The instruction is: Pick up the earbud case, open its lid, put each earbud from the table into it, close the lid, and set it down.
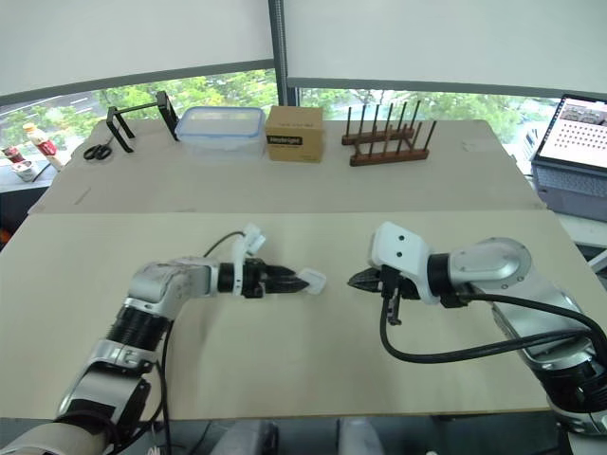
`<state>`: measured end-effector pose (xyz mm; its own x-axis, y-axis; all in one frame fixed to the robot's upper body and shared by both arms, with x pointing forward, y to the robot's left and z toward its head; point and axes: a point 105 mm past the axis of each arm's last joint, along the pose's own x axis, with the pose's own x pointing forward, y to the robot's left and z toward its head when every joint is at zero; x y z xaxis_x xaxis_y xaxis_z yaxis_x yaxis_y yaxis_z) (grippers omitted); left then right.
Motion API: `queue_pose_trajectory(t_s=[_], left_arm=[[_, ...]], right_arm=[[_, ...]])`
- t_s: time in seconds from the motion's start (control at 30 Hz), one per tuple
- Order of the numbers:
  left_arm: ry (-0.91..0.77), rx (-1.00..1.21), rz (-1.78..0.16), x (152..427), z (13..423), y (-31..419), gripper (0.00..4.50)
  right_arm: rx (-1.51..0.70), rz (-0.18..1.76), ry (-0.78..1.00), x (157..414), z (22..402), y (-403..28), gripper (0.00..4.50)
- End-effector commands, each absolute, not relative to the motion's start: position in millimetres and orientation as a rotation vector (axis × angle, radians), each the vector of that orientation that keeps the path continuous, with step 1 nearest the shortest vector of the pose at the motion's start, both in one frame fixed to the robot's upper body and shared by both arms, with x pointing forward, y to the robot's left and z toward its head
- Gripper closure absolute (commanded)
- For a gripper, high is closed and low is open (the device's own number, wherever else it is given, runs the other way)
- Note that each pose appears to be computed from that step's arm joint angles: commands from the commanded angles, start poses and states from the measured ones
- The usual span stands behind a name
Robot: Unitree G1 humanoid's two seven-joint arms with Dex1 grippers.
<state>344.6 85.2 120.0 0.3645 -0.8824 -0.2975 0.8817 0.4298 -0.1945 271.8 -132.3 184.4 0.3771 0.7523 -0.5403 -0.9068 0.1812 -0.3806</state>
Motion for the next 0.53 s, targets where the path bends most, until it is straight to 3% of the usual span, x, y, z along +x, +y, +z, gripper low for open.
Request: queue_pose_trajectory(t_s=[0.03,0.17,0.33,0.53], left_arm=[[-0.003,0.315,-1.192,335.0,168.8,88.6,0.0],[-0.191,0.469,-1.131,327.9,195.6,110.6,0.0],[0.002,0.443,-1.158,293.3,181.6,150.8,0.0],[0.168,0.488,-1.163,259.4,168.6,176.6,0.0]], right_arm=[[-0.824,1.186,0.182,272.7,199.8,-136.4,3.59],[-0.857,1.185,0.171,274.7,206.7,-142.1,2.19],[-0.953,1.208,0.226,267.6,212.1,-160.6,0.52],[-0.962,1.195,0.229,269.0,219.0,-172.5,0.52]])
